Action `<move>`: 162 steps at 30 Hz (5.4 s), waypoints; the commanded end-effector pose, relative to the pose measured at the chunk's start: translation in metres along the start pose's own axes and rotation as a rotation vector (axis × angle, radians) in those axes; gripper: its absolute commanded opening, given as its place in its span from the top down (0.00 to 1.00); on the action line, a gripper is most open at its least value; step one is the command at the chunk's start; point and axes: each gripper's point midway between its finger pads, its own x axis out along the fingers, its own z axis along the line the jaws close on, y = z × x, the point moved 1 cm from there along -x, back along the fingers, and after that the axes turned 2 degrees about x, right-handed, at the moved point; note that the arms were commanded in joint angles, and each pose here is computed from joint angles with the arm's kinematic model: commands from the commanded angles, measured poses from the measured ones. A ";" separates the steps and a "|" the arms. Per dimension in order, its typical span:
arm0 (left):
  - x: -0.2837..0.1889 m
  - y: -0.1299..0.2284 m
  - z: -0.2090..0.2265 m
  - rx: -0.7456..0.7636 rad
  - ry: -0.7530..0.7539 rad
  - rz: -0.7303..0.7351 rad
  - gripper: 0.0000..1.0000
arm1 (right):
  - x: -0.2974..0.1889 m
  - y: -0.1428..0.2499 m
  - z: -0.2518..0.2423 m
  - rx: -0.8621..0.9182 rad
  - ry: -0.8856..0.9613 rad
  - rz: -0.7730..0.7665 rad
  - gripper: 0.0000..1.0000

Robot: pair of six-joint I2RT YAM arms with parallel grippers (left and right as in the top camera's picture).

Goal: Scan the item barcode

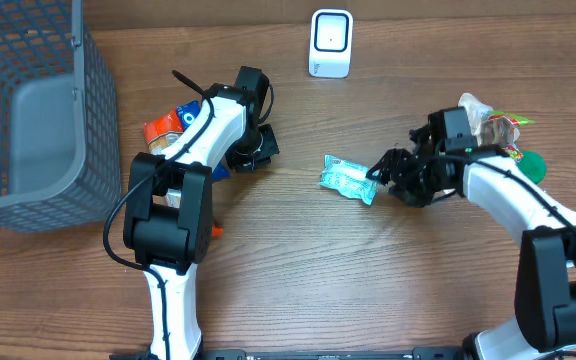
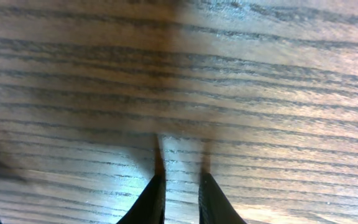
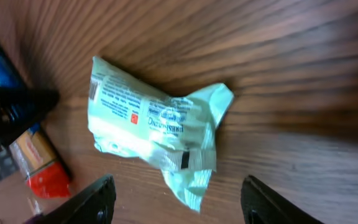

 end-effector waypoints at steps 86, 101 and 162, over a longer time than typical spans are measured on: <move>-0.070 -0.048 -0.023 0.060 0.071 -0.142 0.00 | -0.092 -0.031 0.136 -1.465 1.043 -0.786 0.96; -0.070 -0.047 -0.023 0.060 0.071 -0.142 0.00 | -0.115 -0.046 0.111 -0.743 0.618 -0.966 0.96; -0.070 -0.047 -0.023 0.060 0.071 -0.142 0.00 | -0.022 -0.111 0.002 -0.251 0.113 -0.392 0.96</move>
